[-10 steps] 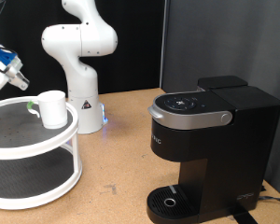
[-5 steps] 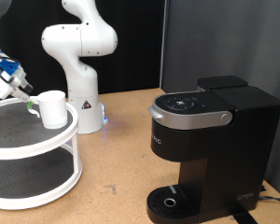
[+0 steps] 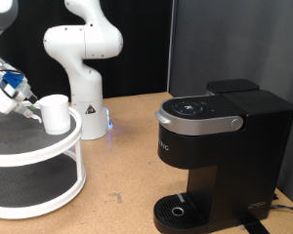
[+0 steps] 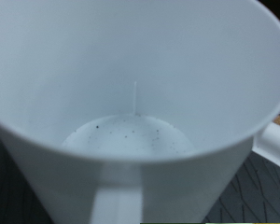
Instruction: Make a cup of coffee with the keurig machine
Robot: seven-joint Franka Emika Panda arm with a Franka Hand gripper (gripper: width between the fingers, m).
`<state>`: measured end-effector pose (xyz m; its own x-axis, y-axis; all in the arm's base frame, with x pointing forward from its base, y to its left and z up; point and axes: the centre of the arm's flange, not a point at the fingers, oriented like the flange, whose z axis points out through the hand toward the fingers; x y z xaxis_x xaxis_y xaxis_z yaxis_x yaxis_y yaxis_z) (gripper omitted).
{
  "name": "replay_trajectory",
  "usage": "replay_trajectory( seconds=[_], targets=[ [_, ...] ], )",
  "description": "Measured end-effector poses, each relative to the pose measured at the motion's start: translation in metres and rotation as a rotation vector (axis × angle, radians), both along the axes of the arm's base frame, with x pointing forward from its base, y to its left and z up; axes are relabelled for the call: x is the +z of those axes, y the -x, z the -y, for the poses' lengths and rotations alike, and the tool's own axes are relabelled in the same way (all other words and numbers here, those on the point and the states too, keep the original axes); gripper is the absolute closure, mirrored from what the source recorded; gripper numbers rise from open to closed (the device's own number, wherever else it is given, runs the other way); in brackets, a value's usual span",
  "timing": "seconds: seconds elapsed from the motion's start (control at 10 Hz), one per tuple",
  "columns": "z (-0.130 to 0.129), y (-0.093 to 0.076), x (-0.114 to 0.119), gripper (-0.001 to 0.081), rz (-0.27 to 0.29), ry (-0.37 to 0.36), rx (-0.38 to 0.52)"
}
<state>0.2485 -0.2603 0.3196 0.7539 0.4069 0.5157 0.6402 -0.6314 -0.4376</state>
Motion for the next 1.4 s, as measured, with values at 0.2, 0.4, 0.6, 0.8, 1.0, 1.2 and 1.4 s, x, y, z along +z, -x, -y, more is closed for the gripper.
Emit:
replay_trajectory(
  seconds=[0.2,0.4,0.6,0.8,1.0,1.2,1.4],
  targets=[
    [-0.0012,0.0005,-0.0042,0.0004,0.000,0.001,-0.001],
    [-0.0013,0.0011,-0.0048,0.0004,0.036,-0.019,0.007],
    [-0.0015,0.0031,-0.0053,0.0095,0.043,-0.032,0.014],
    [-0.0015,0.0032,-0.0056,0.0244,0.042,-0.033,0.015],
    [-0.0015,0.0033,-0.0064,0.0422,0.039,-0.033,0.015],
    [-0.0015,0.0032,-0.0065,0.0623,0.039,-0.034,0.013],
    [-0.0013,0.0029,-0.0061,0.0738,0.042,-0.037,0.008]
  ],
)
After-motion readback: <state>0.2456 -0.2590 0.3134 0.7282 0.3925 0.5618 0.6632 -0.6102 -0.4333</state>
